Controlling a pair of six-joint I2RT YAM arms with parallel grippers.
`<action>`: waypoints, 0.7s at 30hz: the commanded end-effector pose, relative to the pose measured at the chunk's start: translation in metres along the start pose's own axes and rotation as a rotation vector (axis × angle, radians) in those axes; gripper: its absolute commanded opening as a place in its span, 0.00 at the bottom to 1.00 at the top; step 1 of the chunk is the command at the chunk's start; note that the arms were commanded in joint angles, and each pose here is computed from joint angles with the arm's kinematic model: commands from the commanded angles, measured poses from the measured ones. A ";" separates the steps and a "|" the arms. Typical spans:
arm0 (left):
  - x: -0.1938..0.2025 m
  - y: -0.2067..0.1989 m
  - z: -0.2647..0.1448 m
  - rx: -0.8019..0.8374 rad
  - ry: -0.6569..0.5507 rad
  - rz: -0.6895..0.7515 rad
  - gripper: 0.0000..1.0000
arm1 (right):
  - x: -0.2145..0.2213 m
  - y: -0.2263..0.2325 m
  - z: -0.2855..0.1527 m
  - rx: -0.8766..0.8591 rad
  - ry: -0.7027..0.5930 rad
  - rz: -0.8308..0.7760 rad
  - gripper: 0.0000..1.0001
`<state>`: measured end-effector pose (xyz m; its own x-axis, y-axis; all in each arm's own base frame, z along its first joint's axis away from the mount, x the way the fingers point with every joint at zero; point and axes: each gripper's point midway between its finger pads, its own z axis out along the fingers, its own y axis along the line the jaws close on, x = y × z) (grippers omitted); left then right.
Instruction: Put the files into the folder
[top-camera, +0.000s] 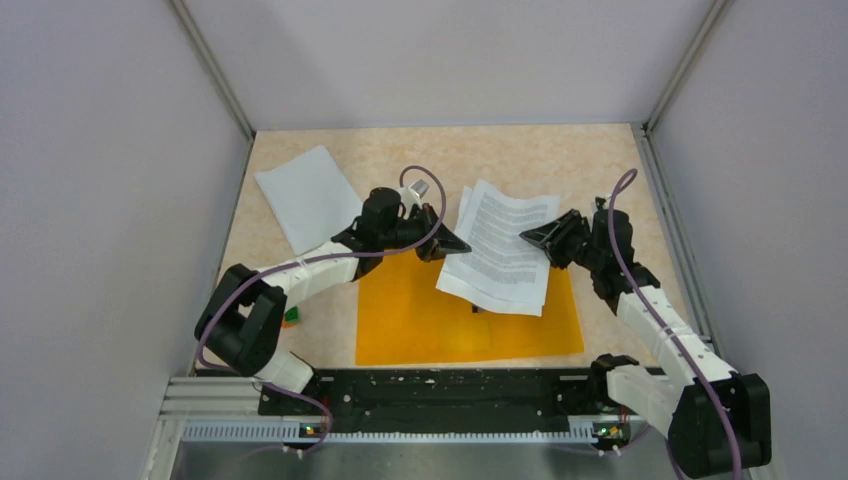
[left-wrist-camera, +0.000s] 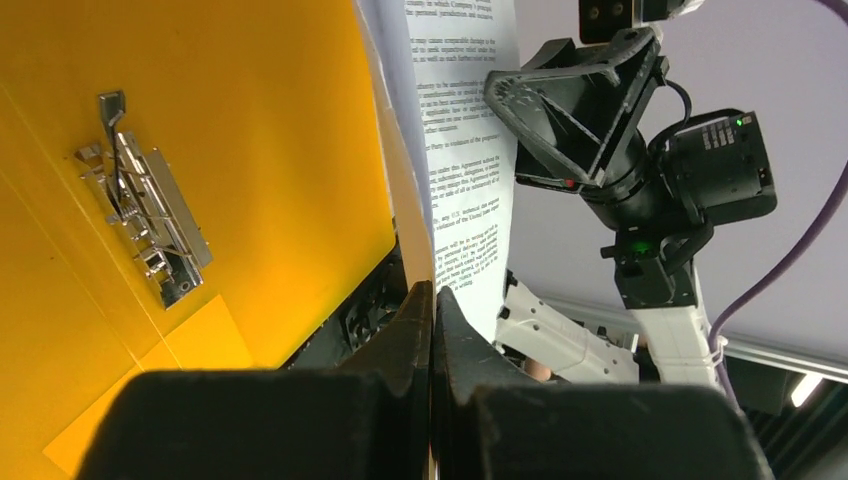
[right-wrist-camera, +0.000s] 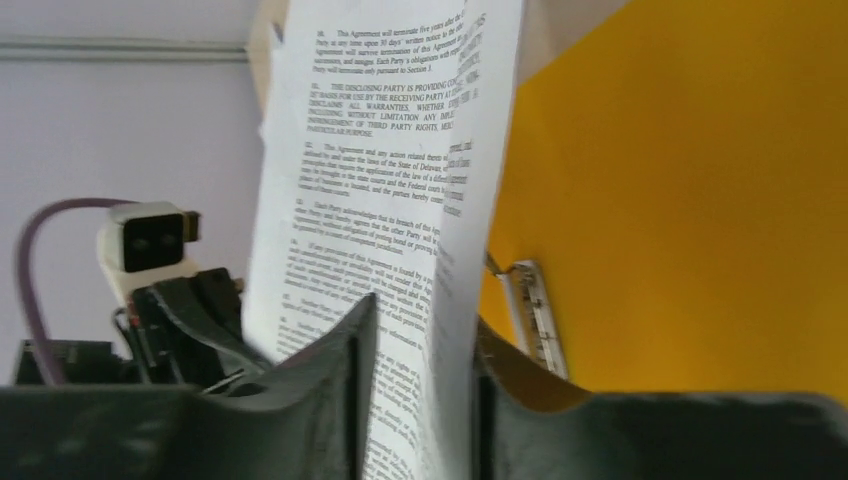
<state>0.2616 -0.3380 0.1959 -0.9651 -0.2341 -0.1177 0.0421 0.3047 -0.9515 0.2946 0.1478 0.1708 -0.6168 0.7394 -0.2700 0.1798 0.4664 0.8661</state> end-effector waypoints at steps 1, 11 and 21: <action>0.011 -0.003 0.016 0.025 0.005 0.084 0.00 | 0.001 -0.026 -0.009 0.094 -0.002 -0.101 0.26; 0.057 0.038 0.062 -0.191 0.089 0.169 0.03 | -0.019 -0.059 -0.017 0.255 -0.035 -0.447 0.00; 0.087 0.095 0.087 -0.483 0.163 0.211 0.20 | -0.038 -0.075 -0.014 0.314 -0.085 -0.632 0.00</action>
<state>0.1997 -0.4141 0.0871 -0.9826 -0.0038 -0.1855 0.1391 0.6468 -0.7498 0.2720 0.0882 0.0982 -0.6982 0.3654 -0.6156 0.0839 0.8958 0.4365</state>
